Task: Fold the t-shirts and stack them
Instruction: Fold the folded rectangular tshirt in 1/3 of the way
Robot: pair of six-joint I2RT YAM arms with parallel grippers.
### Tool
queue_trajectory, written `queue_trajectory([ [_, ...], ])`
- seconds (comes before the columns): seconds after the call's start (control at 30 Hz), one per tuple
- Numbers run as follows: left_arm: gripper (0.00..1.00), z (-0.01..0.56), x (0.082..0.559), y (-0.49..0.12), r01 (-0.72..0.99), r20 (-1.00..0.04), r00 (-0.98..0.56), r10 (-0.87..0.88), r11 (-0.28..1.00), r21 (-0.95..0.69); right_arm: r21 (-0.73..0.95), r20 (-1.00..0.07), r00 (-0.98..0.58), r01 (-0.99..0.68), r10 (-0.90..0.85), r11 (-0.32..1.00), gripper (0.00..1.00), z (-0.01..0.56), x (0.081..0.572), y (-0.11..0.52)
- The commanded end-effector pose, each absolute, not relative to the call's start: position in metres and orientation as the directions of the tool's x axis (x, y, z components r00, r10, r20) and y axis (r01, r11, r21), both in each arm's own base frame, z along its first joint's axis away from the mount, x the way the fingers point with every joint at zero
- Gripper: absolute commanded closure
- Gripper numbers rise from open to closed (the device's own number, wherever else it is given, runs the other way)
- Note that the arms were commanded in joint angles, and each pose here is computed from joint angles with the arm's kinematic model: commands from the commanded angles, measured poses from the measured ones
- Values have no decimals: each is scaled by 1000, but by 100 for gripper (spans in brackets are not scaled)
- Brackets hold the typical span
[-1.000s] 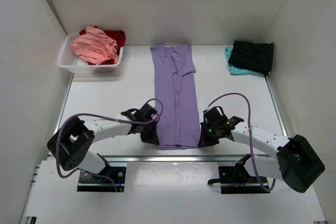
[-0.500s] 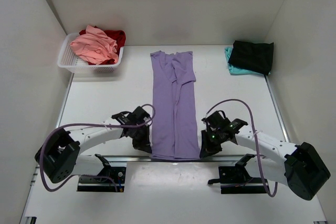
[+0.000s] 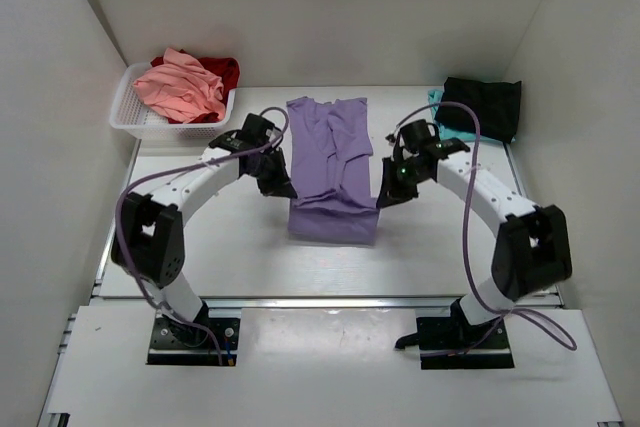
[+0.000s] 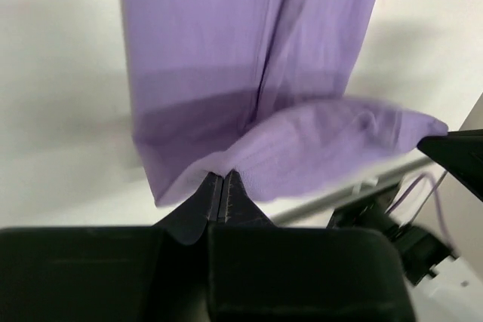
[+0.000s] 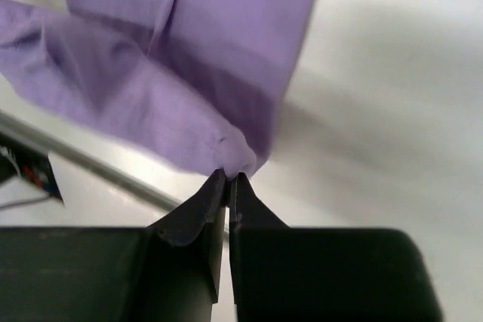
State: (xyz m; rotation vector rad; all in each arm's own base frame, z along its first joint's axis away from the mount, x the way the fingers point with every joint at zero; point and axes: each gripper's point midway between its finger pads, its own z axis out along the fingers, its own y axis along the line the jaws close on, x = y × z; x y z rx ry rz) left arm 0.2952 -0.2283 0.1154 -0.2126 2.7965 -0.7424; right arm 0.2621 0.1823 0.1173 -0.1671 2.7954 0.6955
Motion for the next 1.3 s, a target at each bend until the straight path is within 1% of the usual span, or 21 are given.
queue_trajectory([
  [0.0,100,125,335,-222,-75,-246,-941,-231,855,-513,393,-330,-941,-209,-75,896,100,119,308,175],
  [0.03,100,123,346,-220,-93,-240,-938,-251,847,-524,383,-358,-930,-227,-83,896,100,124,320,178],
  [0.1,99,118,359,-223,-107,-236,-934,-267,841,-530,368,-338,-937,-215,-86,905,100,112,338,180],
  [0.13,99,113,364,-225,-113,-228,-935,-272,837,-535,365,-367,-925,-236,-93,901,100,120,349,184],
  [0.33,98,93,392,-226,-131,-220,-934,-283,840,-526,360,-367,-926,-233,-93,903,100,109,389,196],
  [0.4,93,91,402,-222,-147,-221,-926,-306,832,-535,352,-355,-930,-225,-93,909,100,102,396,197],
  [0.43,88,88,410,-221,-153,-226,-921,-316,829,-538,347,-347,-933,-220,-93,912,97,98,397,199],
  [0.47,74,90,419,-221,-167,-220,-914,-340,811,-560,340,-347,-935,-197,-72,920,90,98,404,194],
  [0.5,67,94,431,-215,-185,-228,-898,-376,794,-579,332,-351,-935,-181,-57,926,86,98,407,192],
  [0.57,63,101,444,-212,-207,-235,-875,-424,765,-609,311,-373,-928,-141,-15,940,78,102,417,184],
  [0.63,61,119,459,-210,-217,-254,-831,-494,710,-670,302,-397,-916,-72,56,951,76,110,426,169],
  [0.7,58,121,463,-199,-243,-257,-797,-547,680,-691,312,-443,-889,-30,117,950,69,124,433,157],
  [0.73,58,129,467,-195,-245,-265,-779,-568,665,-705,316,-417,-898,-2,137,949,67,115,426,152],
  [0.8,58,124,455,-190,-261,-250,-785,-566,670,-695,333,-445,-882,1,158,943,61,125,421,149],
  [0.87,59,115,436,-189,-273,-234,-799,-554,680,-681,337,-409,-899,13,159,941,56,112,400,146],
  [0.93,58,112,411,-191,-250,-243,-817,-523,701,-668,356,-389,-909,3,152,934,54,106,382,152],
  [1.07,56,68,340,-193,-284,-193,-854,-483,744,-605,414,-361,-922,-25,138,910,53,92,340,173],
  [1.1,56,70,332,-200,-267,-205,-858,-472,749,-606,412,-326,-937,-23,124,911,53,81,325,178],
  [1.17,53,61,316,-203,-254,-221,-867,-447,778,-575,413,-319,-942,-38,106,910,51,79,311,188],
  [1.2,49,58,313,-202,-252,-241,-863,-445,791,-557,418,-287,-951,-14,117,908,50,72,302,189],
  [1.27,47,57,305,-209,-210,-279,-869,-408,816,-538,447,-287,-951,-31,111,894,46,72,290,203],
])
